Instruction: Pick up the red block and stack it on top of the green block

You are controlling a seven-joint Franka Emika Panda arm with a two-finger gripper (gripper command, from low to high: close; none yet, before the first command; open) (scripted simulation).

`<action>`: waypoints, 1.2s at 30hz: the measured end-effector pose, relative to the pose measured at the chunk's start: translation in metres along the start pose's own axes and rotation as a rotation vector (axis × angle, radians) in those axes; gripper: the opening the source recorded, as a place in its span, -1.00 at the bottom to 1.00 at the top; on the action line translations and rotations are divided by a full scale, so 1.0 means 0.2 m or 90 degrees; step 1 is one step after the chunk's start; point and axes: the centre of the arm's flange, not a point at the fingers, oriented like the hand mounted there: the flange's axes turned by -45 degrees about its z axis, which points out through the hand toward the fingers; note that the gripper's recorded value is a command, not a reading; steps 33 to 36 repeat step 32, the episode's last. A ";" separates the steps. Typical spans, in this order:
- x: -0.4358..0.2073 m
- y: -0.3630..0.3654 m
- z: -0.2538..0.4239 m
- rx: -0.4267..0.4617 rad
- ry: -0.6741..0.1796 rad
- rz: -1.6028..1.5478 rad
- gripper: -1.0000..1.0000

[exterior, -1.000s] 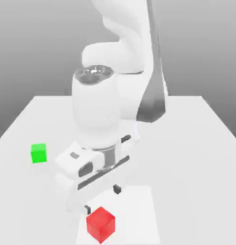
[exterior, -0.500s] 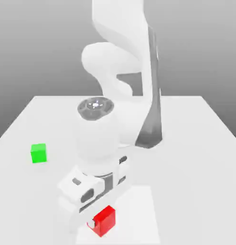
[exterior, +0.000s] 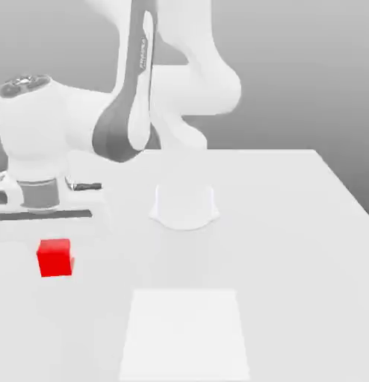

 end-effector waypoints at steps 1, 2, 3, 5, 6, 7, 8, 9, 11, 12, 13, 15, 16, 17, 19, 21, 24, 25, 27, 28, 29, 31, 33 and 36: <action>-0.05 0.03 0.00 0.001 0.000 0.032 -1.00; -0.11 0.06 -0.01 0.001 -0.001 0.065 -1.00; -0.17 0.10 -0.01 0.002 -0.001 0.100 -1.00; -0.29 0.16 -0.01 0.004 -0.001 0.171 -1.00; -0.35 0.18 -0.01 0.005 -0.001 0.207 -1.00; -0.41 0.21 -0.01 0.006 0.000 0.243 -1.00; -0.47 0.23 0.00 0.007 0.000 0.278 -1.00; -0.53 0.24 0.00 0.009 0.001 0.314 -1.00; -0.65 0.27 0.01 0.011 0.003 0.384 -1.00; -0.71 0.28 0.01 0.012 0.004 0.419 -1.00; -0.77 0.28 0.01 0.014 0.006 0.454 -1.00; -0.86 0.28 0.03 0.017 0.010 0.515 -1.00; -0.87 0.28 0.04 0.022 0.011 0.527 -1.00; -0.88 0.28 0.05 0.026 0.013 0.532 -1.00; -0.87 0.28 0.09 0.035 0.015 0.535 -1.00; -0.86 0.28 0.13 0.040 0.017 0.535 -1.00; -0.85 0.28 0.20 0.043 0.019 0.536 -1.00; -0.85 0.28 0.22 0.042 0.019 0.536 -1.00; -0.86 0.28 0.27 0.038 0.018 0.538 -1.00; -0.87 0.28 0.29 0.034 0.017 0.539 -1.00; -0.87 0.28 0.32 0.030 0.016 0.539 -1.00; -0.87 0.27 0.36 0.021 0.012 0.535 1.00; -0.87 0.27 0.36 0.021 0.012 0.533 1.00; -0.87 0.27 0.36 0.021 0.012 0.533 1.00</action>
